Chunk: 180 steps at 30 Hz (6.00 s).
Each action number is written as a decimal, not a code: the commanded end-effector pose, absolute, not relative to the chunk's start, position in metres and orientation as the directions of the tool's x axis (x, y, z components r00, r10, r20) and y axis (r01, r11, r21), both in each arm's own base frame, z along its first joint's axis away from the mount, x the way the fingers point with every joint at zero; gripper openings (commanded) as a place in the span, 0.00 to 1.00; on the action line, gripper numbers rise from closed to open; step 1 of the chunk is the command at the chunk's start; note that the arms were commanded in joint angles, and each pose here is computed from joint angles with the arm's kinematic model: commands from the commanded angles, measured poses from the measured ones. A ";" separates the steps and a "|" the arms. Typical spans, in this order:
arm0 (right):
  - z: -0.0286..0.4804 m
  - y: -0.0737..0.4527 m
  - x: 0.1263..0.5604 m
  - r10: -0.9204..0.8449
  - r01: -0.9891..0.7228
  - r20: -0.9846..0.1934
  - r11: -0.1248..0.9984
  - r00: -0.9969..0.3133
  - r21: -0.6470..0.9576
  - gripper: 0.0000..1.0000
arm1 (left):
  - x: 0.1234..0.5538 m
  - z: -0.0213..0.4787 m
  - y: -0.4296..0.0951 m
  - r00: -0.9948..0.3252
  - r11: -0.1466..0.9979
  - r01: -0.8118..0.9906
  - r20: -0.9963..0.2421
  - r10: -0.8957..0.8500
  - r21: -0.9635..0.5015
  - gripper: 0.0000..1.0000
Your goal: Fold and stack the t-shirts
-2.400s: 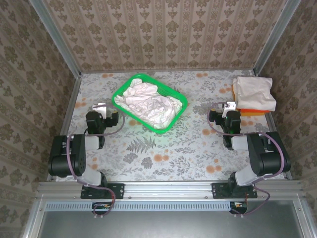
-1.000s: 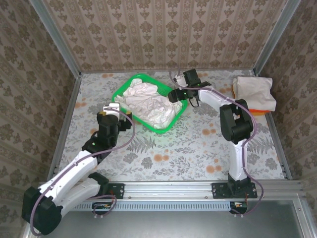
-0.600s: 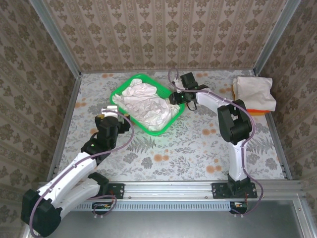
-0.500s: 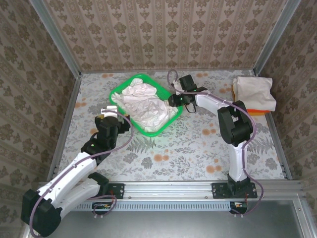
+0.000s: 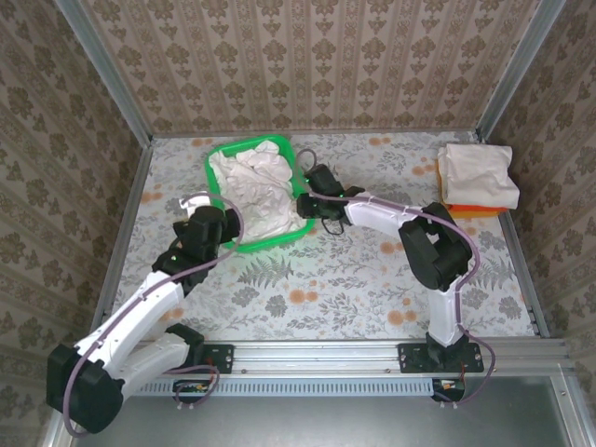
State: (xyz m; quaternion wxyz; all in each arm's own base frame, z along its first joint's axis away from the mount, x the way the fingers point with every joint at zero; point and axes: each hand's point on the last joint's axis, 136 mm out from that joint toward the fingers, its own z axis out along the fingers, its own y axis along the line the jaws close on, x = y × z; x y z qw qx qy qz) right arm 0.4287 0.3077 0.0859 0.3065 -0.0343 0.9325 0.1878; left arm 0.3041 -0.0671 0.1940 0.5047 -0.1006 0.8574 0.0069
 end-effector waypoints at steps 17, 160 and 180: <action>0.180 0.250 0.362 -0.052 -0.456 -0.897 0.873 -0.440 0.172 0.82 | 0.380 0.214 -0.192 -0.673 0.987 0.032 -0.734 -0.095 -0.158 1.00; 0.236 0.360 0.306 -0.174 -0.873 -0.959 0.474 -0.223 0.117 0.98 | 0.510 0.372 0.049 -0.334 0.948 -0.168 -0.889 -0.314 -0.272 0.00; 0.233 0.364 0.304 -0.156 -0.878 -0.957 0.456 -0.243 0.148 0.98 | 0.387 0.636 -0.117 0.147 0.944 0.328 -0.986 -0.078 -0.026 0.00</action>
